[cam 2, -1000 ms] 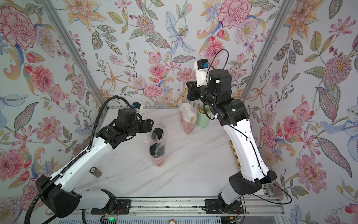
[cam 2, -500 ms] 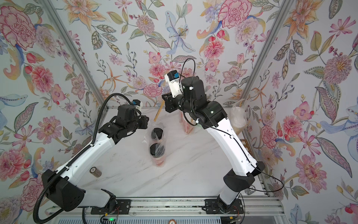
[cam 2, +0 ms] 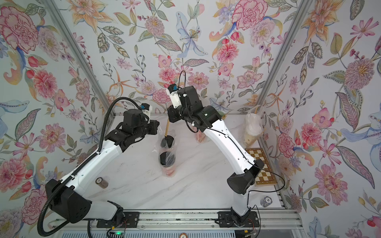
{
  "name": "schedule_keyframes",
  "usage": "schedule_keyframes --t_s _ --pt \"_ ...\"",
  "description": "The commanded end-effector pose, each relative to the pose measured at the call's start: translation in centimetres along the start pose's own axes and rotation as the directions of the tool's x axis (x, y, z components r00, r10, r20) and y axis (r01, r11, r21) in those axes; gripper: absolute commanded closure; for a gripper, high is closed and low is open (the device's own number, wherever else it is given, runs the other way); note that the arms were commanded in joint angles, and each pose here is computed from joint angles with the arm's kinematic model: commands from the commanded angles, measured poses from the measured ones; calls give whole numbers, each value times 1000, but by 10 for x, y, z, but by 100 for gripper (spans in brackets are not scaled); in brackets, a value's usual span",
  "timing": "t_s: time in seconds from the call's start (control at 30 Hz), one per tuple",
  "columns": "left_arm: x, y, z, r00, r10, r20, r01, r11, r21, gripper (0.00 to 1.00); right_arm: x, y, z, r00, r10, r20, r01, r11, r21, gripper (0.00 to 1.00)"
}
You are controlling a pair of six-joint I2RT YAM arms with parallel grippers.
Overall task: Pack milk tea into plastic carrier bags
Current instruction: Place the straw in the plastic carrier bag.
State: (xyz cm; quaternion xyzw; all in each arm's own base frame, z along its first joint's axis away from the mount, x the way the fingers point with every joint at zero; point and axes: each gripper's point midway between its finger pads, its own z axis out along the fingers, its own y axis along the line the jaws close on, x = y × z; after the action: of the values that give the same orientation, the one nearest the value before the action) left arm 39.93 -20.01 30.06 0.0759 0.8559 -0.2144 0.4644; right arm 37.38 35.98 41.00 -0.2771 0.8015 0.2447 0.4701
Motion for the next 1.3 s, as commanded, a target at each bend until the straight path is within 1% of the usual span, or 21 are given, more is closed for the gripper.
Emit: schedule_keyframes --t_s 0.0,0.23,0.37,0.5,0.67,0.93,1.03,1.17,1.27 --pt "-7 3 1 1000 10 27 -10 1000 9 99 -6 -2 0 999 -41 15 40 999 37 100" --pt "-4 6 2 1000 3 23 -3 1000 2 100 -8 -1 11 998 -66 17 66 997 43 100" --pt "-5 6 0 1000 0 27 0 1000 3 99 0 1 20 995 -97 -9 97 994 46 100" --pt "-4 7 -2 1000 -1 31 2 1000 -2 99 16 8 33 990 -135 -51 136 991 17 100" --pt "-1 12 -2 999 -22 27 22 1000 -14 99 41 22 51 970 -216 -113 217 976 -6 100" --pt "1 20 -9 998 -47 41 48 998 -32 98 72 22 78 957 -221 -189 220 975 -27 100" --pt "0 21 -12 997 -55 48 56 998 -33 90 88 21 93 949 -219 -229 215 976 -40 100" --pt "-2 26 -18 996 -62 63 65 997 -51 72 111 17 111 936 -211 -281 207 977 -44 100" --pt "-2 31 -24 995 -67 68 71 995 -69 62 125 12 122 930 -190 -316 188 981 -39 100"
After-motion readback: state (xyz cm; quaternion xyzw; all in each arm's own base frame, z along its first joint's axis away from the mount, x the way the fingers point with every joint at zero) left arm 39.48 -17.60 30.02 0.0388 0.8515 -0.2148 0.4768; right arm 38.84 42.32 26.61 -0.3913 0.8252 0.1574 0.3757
